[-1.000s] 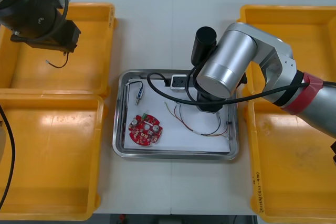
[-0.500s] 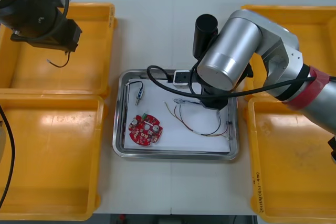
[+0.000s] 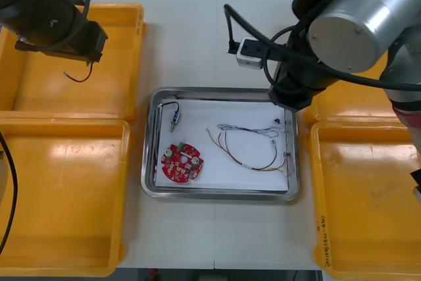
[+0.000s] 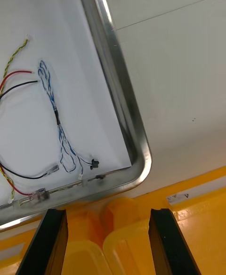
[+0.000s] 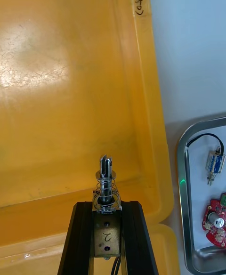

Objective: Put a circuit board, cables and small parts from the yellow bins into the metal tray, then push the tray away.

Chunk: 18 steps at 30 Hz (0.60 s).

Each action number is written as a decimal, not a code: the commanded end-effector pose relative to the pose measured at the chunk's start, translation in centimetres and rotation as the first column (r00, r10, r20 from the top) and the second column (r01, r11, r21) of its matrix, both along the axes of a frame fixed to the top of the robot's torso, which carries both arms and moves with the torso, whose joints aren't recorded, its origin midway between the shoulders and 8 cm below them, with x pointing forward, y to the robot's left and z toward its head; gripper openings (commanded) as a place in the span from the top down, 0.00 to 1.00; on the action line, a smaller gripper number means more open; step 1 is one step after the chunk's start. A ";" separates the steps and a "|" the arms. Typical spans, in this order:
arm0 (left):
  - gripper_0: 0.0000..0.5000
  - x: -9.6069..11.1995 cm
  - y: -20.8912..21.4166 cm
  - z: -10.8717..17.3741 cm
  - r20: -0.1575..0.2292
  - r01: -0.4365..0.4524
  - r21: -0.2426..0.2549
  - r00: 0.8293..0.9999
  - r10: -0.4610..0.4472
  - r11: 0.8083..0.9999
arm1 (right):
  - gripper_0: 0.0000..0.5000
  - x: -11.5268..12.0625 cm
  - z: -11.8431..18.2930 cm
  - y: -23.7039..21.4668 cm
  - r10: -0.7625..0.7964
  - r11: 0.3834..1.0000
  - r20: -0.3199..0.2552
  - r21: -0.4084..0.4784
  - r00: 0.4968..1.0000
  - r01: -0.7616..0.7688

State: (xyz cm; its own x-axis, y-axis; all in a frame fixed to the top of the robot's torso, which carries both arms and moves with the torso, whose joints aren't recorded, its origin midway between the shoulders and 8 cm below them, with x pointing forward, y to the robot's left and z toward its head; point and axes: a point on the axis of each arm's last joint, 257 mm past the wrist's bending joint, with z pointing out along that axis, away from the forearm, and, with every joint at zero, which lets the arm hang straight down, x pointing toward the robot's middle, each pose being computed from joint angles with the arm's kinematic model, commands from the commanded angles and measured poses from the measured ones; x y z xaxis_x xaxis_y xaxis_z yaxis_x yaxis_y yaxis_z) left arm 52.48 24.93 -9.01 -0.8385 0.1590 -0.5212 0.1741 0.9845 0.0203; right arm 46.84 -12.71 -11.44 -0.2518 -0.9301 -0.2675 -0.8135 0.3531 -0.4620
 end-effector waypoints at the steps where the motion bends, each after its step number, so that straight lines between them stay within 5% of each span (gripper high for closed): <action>1: 1.00 -0.1 -3.3 2.2 0.046 0.005 -0.021 0.999 -0.004 1.000 | 0.00 -1.0 1.3 -1.0 -0.092 0.986 0.019 0.144 0.996 0.089; 10: 1.00 -1.1 -7.1 1.4 0.040 0.015 -0.039 0.999 -0.013 0.999 | 0.00 -3.0 1.0 -7.0 -0.334 0.908 -0.003 0.268 0.943 0.322; 18: 1.00 -1.7 -11.5 0.4 0.033 0.030 -0.082 0.999 -0.027 0.996 | 0.00 -3.0 2.0 -11.4 -0.519 0.775 -0.053 0.392 0.853 0.496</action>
